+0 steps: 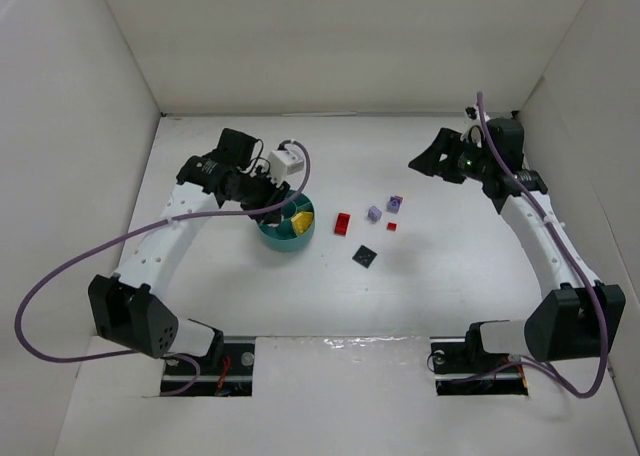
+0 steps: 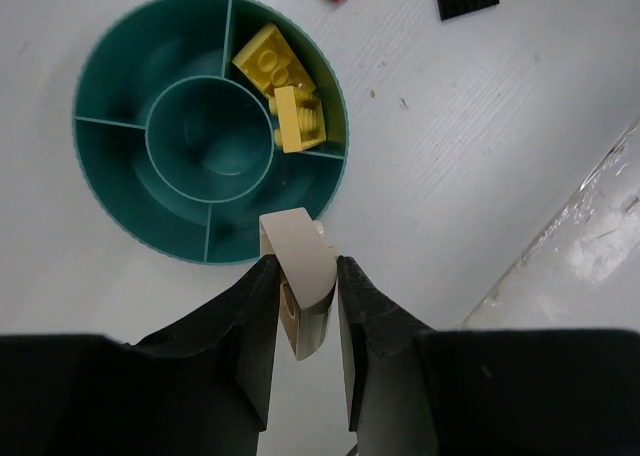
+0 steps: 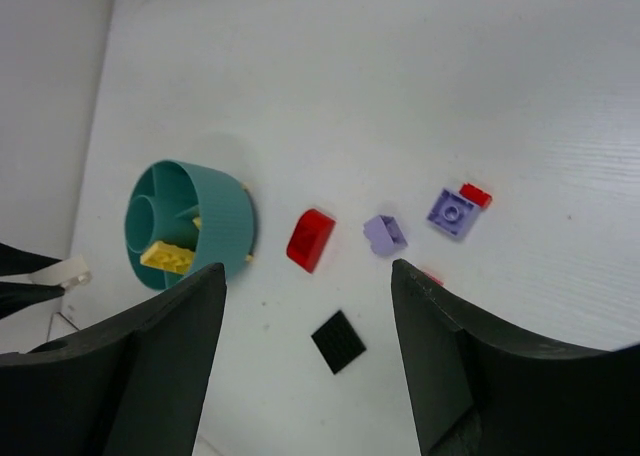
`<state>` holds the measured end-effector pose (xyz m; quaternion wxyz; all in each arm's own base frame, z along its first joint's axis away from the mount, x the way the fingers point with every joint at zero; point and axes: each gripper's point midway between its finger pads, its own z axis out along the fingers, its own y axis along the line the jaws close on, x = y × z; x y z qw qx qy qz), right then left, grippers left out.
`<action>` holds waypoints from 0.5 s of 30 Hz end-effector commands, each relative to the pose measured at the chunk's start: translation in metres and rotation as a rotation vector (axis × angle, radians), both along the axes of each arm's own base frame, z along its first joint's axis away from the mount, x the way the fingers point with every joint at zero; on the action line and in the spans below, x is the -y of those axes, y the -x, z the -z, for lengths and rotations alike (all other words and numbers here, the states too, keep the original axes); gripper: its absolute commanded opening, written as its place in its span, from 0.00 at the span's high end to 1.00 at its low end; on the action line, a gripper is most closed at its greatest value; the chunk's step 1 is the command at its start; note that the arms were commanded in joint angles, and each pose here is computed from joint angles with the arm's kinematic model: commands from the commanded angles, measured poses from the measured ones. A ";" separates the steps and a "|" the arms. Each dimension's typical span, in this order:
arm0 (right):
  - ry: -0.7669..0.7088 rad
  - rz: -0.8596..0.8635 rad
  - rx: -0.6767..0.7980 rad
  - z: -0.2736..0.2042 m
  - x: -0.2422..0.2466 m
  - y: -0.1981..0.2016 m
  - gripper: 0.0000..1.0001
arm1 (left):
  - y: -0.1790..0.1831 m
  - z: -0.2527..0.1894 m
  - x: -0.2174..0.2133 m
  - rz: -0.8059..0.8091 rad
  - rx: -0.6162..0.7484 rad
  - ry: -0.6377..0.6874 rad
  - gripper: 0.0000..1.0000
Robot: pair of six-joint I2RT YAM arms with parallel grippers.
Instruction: Sort the legos into containers by color
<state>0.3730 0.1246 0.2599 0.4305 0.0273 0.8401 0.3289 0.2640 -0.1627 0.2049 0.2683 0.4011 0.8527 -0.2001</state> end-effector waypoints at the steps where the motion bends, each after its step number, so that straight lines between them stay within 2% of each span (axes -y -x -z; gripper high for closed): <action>1: 0.075 -0.017 0.024 0.007 0.005 0.005 0.28 | 0.008 0.004 0.005 0.058 -0.015 -0.004 1.00; 8: 0.086 -0.004 0.028 0.007 0.010 0.003 0.28 | 0.002 0.036 0.009 0.058 -0.056 -0.068 1.00; 15: 0.086 -0.003 0.037 0.006 0.010 0.002 0.28 | -0.009 0.048 0.009 0.056 -0.049 -0.109 1.00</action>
